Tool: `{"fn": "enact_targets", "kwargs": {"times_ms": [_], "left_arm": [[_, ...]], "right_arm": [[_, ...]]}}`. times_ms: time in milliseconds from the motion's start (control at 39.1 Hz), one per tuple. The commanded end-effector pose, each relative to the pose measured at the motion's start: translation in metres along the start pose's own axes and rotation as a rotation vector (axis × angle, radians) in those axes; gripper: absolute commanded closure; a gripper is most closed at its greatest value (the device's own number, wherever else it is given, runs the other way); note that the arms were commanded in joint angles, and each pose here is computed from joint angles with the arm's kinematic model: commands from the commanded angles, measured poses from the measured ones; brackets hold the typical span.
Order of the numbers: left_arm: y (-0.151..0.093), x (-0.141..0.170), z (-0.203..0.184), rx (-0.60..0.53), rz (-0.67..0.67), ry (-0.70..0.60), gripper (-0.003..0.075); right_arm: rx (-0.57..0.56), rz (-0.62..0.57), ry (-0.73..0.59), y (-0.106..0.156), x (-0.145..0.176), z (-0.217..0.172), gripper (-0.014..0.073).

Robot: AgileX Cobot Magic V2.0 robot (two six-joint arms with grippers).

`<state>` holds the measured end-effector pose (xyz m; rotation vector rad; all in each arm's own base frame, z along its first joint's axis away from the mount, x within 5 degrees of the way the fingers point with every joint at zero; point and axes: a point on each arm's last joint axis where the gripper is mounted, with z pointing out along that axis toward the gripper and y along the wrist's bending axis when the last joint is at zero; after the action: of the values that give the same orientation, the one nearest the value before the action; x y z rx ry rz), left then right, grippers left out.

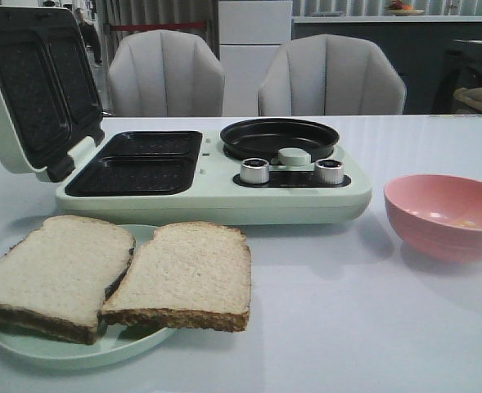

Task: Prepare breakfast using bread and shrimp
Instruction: 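Lower the left gripper and grasp the bread slice nearest it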

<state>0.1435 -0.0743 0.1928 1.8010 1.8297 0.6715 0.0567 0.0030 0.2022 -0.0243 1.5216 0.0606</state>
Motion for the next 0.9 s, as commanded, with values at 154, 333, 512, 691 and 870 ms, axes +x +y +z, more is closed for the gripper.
{"fn": "enact_targets", "kwargs": {"times_ms": [154, 333, 512, 691, 870], "left_arm": [[0.021, -0.02, 0.009, -0.049, 0.076, -0.014, 0.0188], [0.024, -0.029, 0.02, -0.033, 0.124, -0.01, 0.0188], [0.03, -0.043, 0.03, -0.033, 0.184, -0.048, 0.0188], [0.03, -0.051, 0.045, -0.004, 0.238, -0.028, 0.0188], [0.027, -0.057, 0.054, 0.012, 0.289, -0.042, 0.0188]], "right_arm": [[0.001, -0.013, -0.129, 0.0, -0.016, -0.003, 0.0443], [0.001, -0.013, -0.129, 0.0, -0.016, -0.003, 0.0443], [0.001, -0.013, -0.129, 0.0, -0.016, -0.003, 0.0443], [0.001, -0.013, -0.129, 0.0, -0.016, -0.003, 0.0443], [0.001, -0.013, -0.129, 0.0, -0.016, -0.003, 0.0443]]}}
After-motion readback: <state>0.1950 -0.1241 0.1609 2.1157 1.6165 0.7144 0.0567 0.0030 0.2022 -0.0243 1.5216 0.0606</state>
